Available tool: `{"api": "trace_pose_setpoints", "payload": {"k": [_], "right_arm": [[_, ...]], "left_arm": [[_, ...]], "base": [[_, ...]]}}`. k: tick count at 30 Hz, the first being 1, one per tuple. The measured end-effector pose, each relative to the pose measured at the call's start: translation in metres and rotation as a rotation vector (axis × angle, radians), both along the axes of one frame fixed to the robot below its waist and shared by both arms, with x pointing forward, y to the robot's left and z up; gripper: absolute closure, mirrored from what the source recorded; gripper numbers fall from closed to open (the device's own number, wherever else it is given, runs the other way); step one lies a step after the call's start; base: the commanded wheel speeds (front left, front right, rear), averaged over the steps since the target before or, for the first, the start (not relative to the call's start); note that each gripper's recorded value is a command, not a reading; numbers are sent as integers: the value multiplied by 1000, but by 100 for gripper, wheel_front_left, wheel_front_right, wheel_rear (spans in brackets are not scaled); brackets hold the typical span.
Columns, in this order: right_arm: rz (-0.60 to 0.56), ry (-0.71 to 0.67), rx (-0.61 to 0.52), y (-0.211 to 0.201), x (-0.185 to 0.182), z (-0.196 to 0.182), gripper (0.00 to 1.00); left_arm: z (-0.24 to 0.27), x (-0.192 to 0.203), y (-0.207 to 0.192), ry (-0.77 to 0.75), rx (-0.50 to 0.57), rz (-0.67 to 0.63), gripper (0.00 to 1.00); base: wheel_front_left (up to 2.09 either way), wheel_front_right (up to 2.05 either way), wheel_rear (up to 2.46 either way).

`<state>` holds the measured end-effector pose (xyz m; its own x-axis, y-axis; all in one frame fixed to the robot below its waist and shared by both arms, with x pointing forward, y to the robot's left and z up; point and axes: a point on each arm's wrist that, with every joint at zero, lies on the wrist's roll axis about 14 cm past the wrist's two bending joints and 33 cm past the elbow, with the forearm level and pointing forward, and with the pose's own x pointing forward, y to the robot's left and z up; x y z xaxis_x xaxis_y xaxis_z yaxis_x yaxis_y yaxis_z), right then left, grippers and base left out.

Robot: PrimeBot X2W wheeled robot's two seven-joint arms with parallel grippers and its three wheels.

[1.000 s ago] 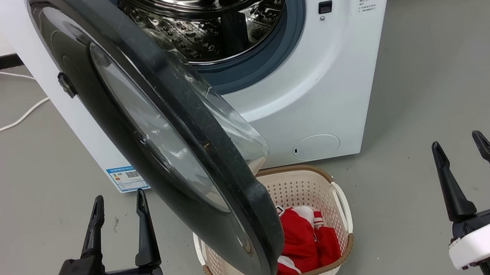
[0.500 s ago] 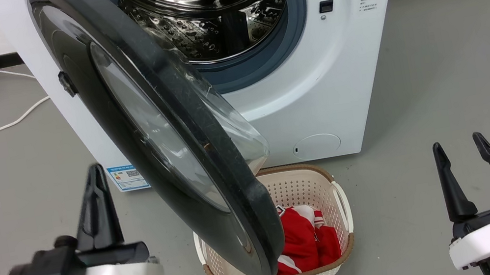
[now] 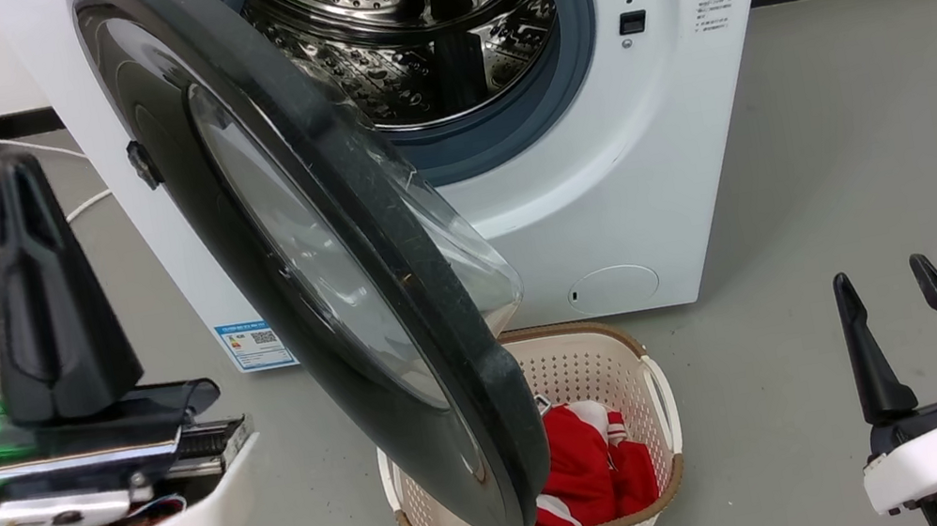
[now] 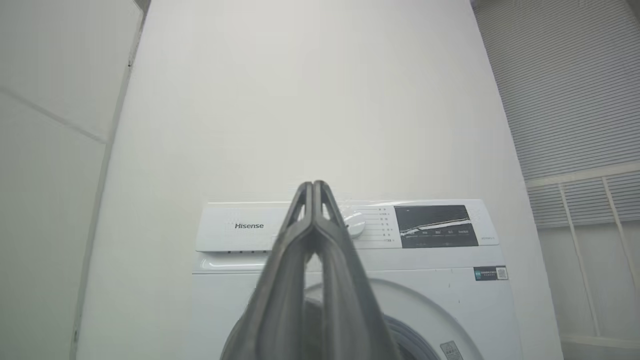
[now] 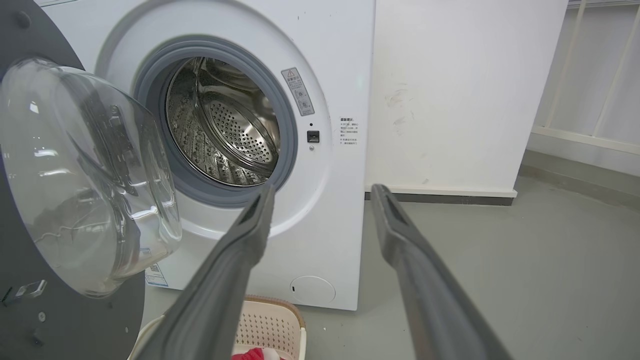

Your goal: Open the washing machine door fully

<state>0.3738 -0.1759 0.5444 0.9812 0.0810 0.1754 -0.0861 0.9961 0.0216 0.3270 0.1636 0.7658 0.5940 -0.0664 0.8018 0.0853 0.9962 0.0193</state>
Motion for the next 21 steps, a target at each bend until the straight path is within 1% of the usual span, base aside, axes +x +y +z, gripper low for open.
{"api": "trace_pose_setpoints", "payload": {"k": [4,7,9,15,21], "right_arm": [[-1,0,0,0,-1,1,0],[-2,-2,-1,-1,-2,2,0],[-4,-3,0,-1,-3,2,0],[-10,-7,4,-4,-6,4,0],[-15,12,11,-5,-8,-1,0]], "left_arm": [[26,-22,-19,-109,27,-66,100],[27,-29,-46,-120,57,-169,100],[21,-29,-68,-98,71,-256,100],[-41,-24,-137,155,144,-492,100],[-120,-28,-172,472,211,-613,100]], "base": [[0,0,0],[0,0,0],[0,0,0],[0,0,0],[0,0,0]]}}
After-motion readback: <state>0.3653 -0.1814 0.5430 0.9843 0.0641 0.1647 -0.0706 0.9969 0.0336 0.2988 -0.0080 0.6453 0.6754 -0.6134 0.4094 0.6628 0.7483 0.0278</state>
